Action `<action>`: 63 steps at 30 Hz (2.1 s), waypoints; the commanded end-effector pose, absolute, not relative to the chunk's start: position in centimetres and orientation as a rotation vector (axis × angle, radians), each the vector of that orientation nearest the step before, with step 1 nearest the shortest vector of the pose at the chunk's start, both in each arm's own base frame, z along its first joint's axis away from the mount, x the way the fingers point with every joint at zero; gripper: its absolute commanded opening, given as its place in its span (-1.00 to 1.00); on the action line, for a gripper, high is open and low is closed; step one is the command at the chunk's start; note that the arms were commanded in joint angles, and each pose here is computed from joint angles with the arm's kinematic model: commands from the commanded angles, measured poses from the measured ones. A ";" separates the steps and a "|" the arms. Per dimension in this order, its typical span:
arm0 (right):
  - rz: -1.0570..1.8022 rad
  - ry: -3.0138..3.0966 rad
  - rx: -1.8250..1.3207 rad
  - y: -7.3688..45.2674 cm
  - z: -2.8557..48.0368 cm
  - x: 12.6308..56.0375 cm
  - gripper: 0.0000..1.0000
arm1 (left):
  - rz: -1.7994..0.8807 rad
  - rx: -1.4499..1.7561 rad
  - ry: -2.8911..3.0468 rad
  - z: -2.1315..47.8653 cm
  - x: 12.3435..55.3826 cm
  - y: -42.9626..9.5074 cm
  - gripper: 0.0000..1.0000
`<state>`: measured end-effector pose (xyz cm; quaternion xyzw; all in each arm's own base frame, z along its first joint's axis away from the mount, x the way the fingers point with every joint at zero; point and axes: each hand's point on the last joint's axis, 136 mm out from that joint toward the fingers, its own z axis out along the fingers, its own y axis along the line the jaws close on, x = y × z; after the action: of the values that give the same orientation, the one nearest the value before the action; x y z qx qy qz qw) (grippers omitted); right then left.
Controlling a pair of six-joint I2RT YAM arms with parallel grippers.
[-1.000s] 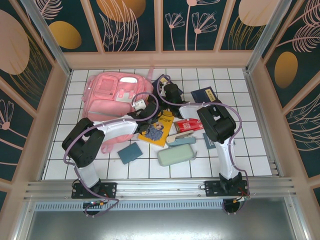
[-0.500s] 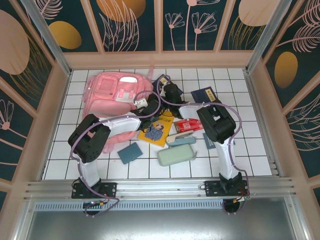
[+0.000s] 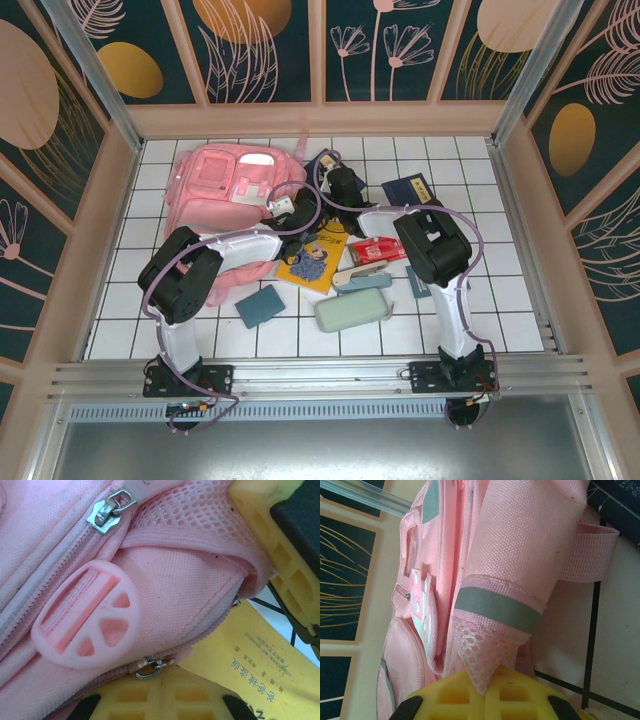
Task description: Pack the student bag
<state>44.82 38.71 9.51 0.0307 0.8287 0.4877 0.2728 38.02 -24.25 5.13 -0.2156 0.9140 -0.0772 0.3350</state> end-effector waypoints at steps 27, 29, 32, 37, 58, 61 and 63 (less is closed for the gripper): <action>1.220 2.154 -0.093 36.1 12.3 43.7 -0.24 | -0.258 -0.423 2.386 8.1 34.0 -19.9 -0.87; 1.191 2.167 -0.174 35.5 11.6 42.5 -0.23 | -0.265 -0.422 2.390 7.9 34.2 -19.7 -0.87; 1.181 2.172 -0.293 34.8 10.6 40.3 -0.24 | -0.275 -0.417 2.393 7.5 34.3 -19.4 -0.86; 1.253 2.155 -0.532 35.7 9.5 37.2 -0.22 | -0.263 -0.383 2.419 6.6 34.4 -19.5 -0.85; 1.130 2.230 -0.747 37.9 4.0 36.3 -0.13 | -0.298 -0.381 2.449 5.3 34.3 -20.0 -0.85; 1.128 2.241 -0.784 38.2 3.5 35.8 -0.13 | -0.295 -0.381 2.452 5.2 34.4 -20.0 -0.85; 1.122 2.240 -0.808 38.2 3.4 35.5 -0.17 | -0.296 -0.381 2.450 5.2 34.4 -20.0 -0.85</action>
<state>36.10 38.10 5.39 -0.2782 0.8148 0.4322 0.2680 34.31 -20.01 5.71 -0.1457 0.9297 -0.1114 0.3193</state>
